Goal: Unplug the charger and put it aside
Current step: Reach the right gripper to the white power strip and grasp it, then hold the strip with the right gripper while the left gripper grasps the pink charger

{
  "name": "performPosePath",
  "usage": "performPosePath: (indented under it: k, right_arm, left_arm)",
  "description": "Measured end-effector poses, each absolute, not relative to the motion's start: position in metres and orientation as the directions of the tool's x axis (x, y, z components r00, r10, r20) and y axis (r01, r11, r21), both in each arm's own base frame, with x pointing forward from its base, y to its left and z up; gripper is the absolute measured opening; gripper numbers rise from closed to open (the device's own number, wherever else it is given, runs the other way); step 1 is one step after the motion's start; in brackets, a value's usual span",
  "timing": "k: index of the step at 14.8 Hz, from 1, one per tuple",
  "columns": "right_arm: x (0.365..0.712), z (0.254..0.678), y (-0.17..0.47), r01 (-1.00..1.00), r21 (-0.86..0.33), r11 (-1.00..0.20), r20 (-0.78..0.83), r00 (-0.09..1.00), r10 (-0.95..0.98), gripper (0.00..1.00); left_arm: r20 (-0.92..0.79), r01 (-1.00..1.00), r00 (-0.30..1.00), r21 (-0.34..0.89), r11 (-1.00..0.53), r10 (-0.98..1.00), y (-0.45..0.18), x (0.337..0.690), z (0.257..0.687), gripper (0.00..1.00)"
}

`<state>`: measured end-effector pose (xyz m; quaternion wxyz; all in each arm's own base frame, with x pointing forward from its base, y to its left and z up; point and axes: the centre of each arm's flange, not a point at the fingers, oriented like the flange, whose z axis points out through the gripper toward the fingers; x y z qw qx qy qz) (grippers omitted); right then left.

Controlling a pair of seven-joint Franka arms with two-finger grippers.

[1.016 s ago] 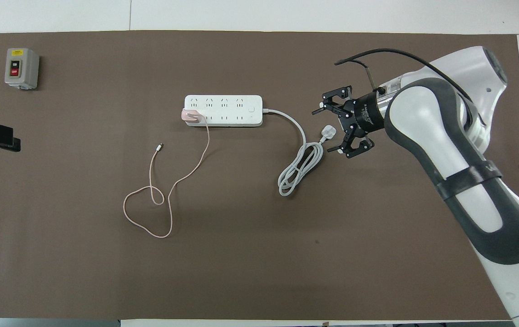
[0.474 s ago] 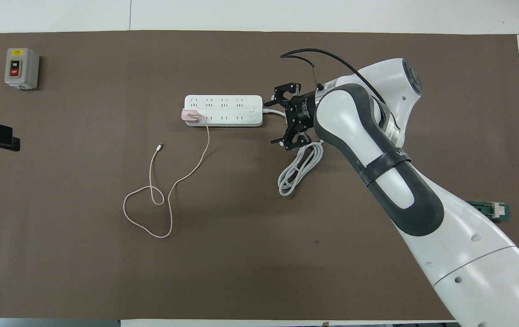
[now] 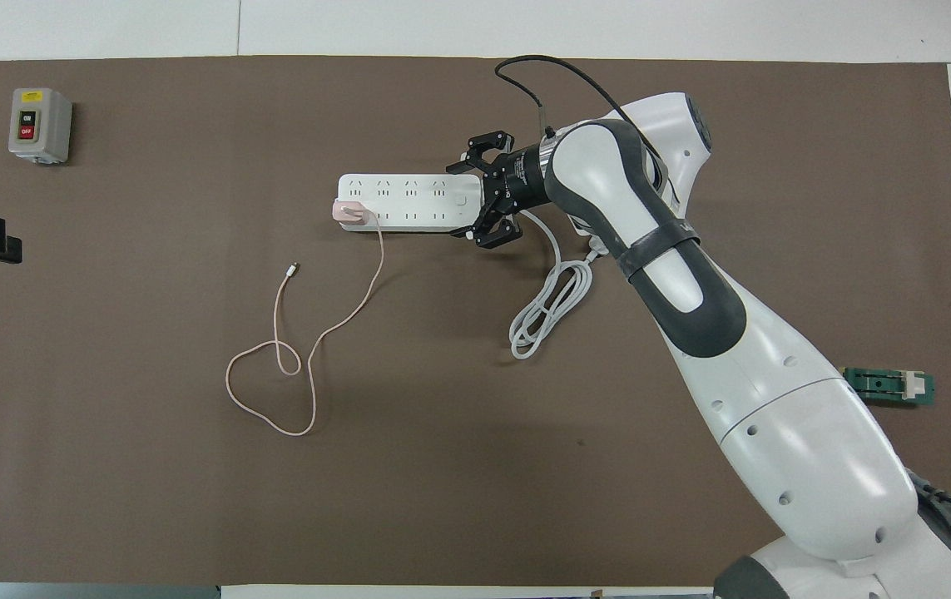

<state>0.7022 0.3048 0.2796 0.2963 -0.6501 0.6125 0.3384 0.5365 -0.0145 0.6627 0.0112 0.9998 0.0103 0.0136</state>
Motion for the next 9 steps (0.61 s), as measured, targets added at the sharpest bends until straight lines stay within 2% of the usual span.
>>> performPosePath:
  k: [5,7,9]
  right_arm:
    - [0.713,0.26,0.309,-0.993,0.046,-0.108,-0.816,0.025,-0.578,1.0]
    - [0.714,0.253,0.307,-0.992,0.052,-0.111,-0.816,0.022,-0.577,1.0]
    - [0.715,0.247,0.306,-0.992,0.049,-0.116,-0.816,0.027,-0.578,1.0]
  left_arm:
    - [-0.011,0.052,0.999,0.02,-0.998,0.052,-0.01,0.546,0.645,1.0]
    - [-0.025,0.142,0.99,0.018,-0.99,0.141,-0.01,0.549,0.639,1.0]
    - [-0.053,0.319,0.946,0.005,-0.948,0.319,-0.014,0.557,0.624,1.0]
